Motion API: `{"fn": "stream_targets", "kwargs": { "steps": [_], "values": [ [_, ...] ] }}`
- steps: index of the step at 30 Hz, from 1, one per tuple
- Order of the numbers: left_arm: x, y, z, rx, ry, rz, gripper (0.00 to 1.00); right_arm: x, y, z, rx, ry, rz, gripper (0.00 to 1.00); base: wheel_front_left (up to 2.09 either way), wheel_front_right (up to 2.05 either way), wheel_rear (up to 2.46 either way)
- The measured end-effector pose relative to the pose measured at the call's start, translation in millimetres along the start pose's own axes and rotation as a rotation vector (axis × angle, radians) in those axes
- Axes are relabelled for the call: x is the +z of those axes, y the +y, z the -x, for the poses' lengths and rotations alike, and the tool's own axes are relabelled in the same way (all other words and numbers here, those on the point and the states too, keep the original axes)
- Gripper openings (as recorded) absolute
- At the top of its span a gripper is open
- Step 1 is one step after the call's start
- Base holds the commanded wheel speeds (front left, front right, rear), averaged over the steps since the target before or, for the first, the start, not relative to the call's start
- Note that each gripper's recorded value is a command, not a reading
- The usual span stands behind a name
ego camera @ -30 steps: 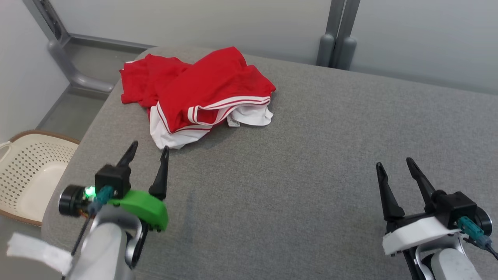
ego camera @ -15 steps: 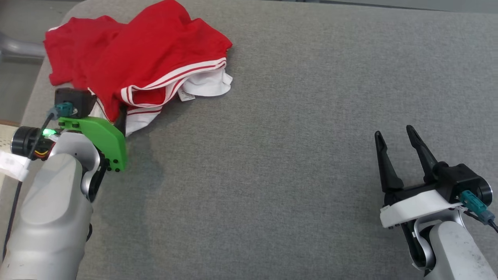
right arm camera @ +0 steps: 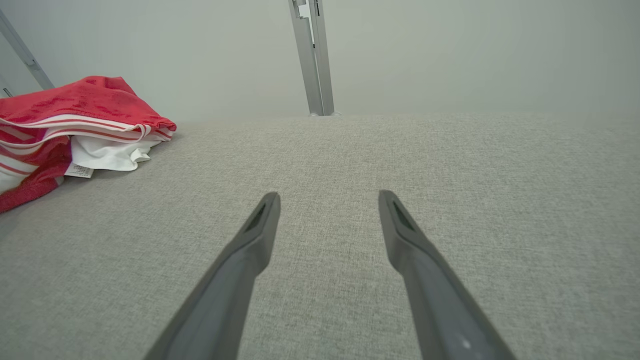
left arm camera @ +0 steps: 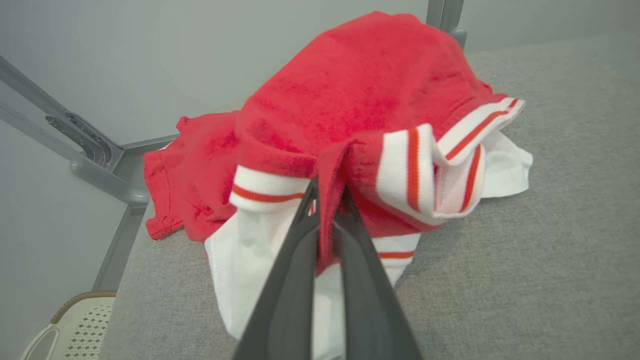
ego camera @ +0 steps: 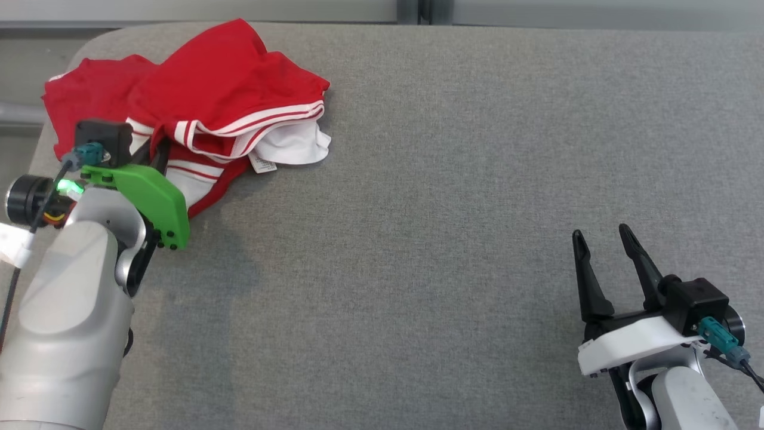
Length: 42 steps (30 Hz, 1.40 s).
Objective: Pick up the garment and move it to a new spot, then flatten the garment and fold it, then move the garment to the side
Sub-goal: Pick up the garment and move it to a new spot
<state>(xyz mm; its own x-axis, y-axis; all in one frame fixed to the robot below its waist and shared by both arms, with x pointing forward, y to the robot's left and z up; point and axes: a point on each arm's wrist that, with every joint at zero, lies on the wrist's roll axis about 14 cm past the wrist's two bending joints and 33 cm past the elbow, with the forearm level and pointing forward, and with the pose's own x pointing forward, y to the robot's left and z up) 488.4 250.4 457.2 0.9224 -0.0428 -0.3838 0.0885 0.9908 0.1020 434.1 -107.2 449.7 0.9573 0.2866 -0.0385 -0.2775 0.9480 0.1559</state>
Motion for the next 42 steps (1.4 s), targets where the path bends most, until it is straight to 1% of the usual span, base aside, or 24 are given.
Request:
{"fn": "stream_targets", "kwargs": {
  "steps": [2, 5, 8, 11, 14, 18, 20, 23, 27, 29, 33, 36, 38, 40, 42],
  "values": [
    [32, 0, 7, -0.011, -0.09, 0.009, 0.0, 5, 5, 3, 0.007, -0.012, -0.001, 1.0, 0.0, 0.0, 0.0],
    [79, -3, 23, -0.033, -0.214, -0.013, 0.0, 16, 9, 8, 0.008, -0.04, -0.004, 1.0, 0.0, 0.0, 0.0],
    [127, -15, 43, -0.081, -0.335, -0.031, 0.0, 23, 12, 15, 0.004, -0.056, -0.004, 1.0, 0.0, 0.0, 0.0],
    [168, -43, 67, -0.168, -0.439, -0.039, 0.0, 28, 5, 26, -0.027, -0.067, -0.005, 1.0, 0.0, 0.0, 0.0],
    [197, -74, 90, -0.263, -0.516, -0.054, 0.0, 31, -4, 37, -0.062, -0.073, -0.003, 1.0, 0.0, 0.0, 0.0],
    [224, -116, 122, -0.389, -0.586, -0.088, 0.0, 37, -17, 51, -0.113, -0.091, 0.001, 1.0, 0.0, 0.0, 0.0],
    [234, -138, 136, -0.463, -0.613, -0.086, 0.0, 40, -24, 58, -0.14, -0.101, 0.002, 1.0, 0.0, 0.0, 0.0],
    [246, -171, 158, -0.579, -0.652, -0.088, 0.0, 45, -34, 68, -0.18, -0.114, 0.007, 1.0, 0.0, 0.0, 0.0],
    [261, -218, 183, -0.758, -0.679, -0.041, 0.0, 49, -46, 82, -0.228, -0.126, 0.007, 1.0, 0.0, 0.0, 0.0],
    [265, -236, 187, -0.813, -0.681, -0.043, 0.0, 50, -51, 88, -0.25, -0.13, 0.004, 1.0, 0.0, 0.0, 0.0],
    [268, -270, 189, -0.928, -0.66, 0.006, 0.0, 55, -61, 99, -0.293, -0.145, 0.001, 1.0, 0.0, 0.0, 0.0],
    [263, -293, 174, -0.963, -0.617, 0.012, 0.0, 55, -73, 111, -0.34, -0.146, 0.004, 1.0, 0.0, 0.0, 0.0],
    [249, -309, 153, -0.974, -0.54, 0.04, 0.0, 55, -80, 118, -0.371, -0.145, 0.005, 1.0, 0.0, 0.0, 0.0],
    [231, -319, 125, -0.946, -0.466, 0.064, 0.0, 55, -86, 123, -0.393, -0.146, 0.007, 1.0, 0.0, 0.0, 0.0],
    [200, -330, 92, -0.903, -0.367, 0.086, 0.0, 57, -92, 129, -0.418, -0.151, 0.0, 1.0, 0.0, 0.0, 0.0]
  ]
}}
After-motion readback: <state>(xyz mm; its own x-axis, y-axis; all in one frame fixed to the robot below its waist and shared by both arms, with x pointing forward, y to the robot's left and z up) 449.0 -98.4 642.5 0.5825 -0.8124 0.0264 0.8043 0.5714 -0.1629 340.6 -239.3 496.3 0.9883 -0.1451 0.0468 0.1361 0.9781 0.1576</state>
